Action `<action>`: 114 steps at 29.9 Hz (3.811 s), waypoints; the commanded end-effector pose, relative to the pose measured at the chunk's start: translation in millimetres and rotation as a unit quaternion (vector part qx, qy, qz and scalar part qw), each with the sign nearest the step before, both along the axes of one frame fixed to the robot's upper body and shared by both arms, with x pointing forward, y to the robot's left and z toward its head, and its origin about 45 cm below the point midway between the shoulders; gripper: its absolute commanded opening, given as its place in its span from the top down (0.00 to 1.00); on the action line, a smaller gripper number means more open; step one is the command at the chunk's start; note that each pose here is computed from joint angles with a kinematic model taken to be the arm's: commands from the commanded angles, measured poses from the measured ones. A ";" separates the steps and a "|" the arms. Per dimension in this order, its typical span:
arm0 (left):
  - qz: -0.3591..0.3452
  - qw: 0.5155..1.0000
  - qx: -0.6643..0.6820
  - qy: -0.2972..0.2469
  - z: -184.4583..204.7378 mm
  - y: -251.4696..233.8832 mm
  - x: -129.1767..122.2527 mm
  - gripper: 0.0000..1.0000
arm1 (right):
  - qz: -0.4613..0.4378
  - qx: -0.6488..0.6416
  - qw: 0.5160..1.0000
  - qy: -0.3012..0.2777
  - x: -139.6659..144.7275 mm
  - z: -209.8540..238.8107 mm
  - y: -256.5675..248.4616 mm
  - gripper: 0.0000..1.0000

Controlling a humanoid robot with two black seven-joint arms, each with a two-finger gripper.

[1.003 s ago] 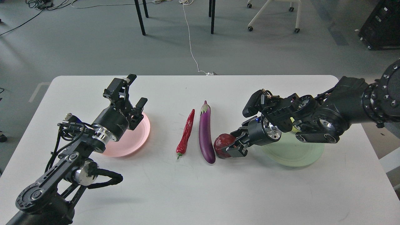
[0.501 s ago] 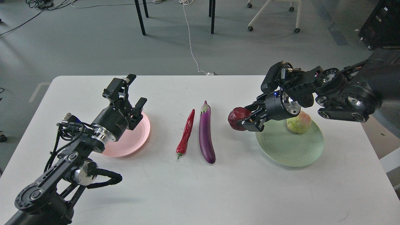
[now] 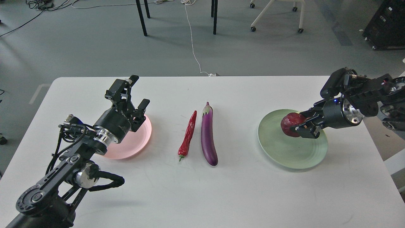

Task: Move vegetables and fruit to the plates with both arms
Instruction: 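Carry the pomegranate onto the green plate, release, and withdraw right gripper, then reach the left gripper to the red chili pepper and grasp it, then lift the chili pepper onto the pink plate and release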

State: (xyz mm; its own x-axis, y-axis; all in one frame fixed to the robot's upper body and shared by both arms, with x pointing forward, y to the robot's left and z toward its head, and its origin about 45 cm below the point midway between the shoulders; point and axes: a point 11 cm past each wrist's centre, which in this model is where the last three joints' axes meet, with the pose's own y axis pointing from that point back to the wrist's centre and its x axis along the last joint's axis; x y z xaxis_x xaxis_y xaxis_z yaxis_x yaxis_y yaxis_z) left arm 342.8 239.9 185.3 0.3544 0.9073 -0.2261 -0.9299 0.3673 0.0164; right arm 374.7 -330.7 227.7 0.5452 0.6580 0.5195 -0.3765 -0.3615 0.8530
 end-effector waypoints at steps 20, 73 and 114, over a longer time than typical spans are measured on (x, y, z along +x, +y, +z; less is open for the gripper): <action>-0.106 0.976 0.173 -0.082 23.7 -24.3 1.9 0.02 | -0.500 0.594 0.629 0.044 7.8 -21.5 14.9 0.04; -0.441 0.564 0.693 -0.086 -61.4 -78.9 -11.8 0.88 | -0.604 0.744 0.272 0.091 3.1 -33.1 -55.2 0.03; -0.324 0.689 0.648 0.004 9.0 62.5 11.1 0.00 | -0.604 0.739 0.283 0.093 1.9 -36.1 -51.5 0.03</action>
